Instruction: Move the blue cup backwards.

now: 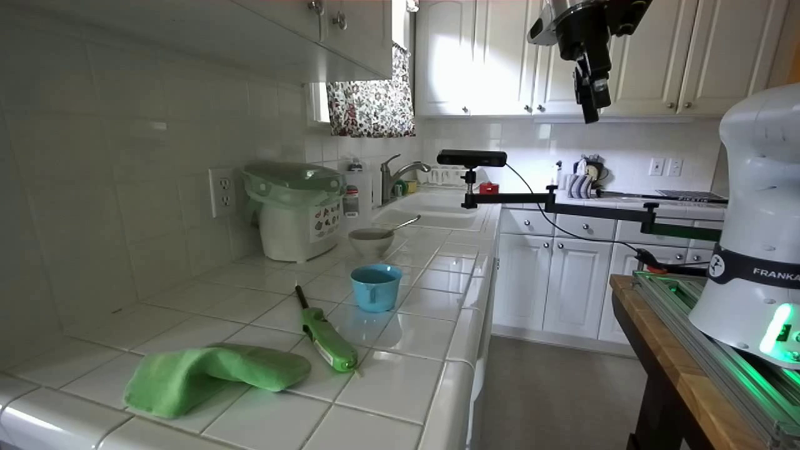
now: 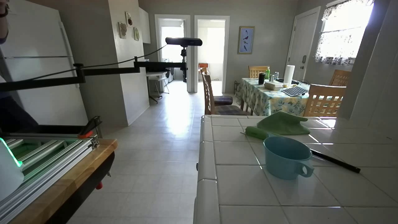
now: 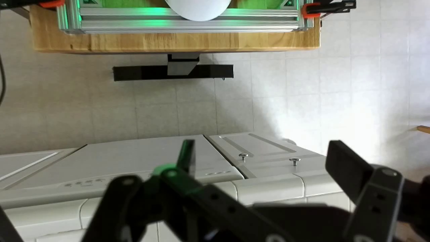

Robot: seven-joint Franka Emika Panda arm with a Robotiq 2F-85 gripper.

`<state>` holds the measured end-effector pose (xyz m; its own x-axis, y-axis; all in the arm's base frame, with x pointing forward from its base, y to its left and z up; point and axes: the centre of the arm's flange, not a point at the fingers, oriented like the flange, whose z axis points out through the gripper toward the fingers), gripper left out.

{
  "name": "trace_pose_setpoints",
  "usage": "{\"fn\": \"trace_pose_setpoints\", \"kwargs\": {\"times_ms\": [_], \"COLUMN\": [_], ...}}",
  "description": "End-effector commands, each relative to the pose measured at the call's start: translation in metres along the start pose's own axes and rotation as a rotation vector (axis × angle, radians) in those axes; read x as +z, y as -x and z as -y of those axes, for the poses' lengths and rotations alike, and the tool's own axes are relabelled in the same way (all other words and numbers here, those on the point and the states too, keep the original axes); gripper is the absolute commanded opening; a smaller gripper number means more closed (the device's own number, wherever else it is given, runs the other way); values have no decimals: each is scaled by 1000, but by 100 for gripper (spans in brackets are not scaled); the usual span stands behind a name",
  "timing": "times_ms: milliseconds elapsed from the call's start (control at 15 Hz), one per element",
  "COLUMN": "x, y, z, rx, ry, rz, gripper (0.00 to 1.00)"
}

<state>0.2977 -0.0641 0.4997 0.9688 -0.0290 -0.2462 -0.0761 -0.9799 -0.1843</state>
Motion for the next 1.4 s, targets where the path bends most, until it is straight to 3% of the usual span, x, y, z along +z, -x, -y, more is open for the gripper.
{"fn": "trace_pose_setpoints", "kwargs": {"times_ms": [0, 400, 667, 1000, 1333], "x": [0, 4, 28, 68, 60], "y": [0, -1, -10, -20, -15], "z": [0, 6, 72, 155, 145], "rx": [0, 7, -49, -98, -90], "ry": [0, 11, 58, 61, 83], "rz": [0, 1, 5, -63, -50], "gripper": [100, 100, 100, 100, 100]}}
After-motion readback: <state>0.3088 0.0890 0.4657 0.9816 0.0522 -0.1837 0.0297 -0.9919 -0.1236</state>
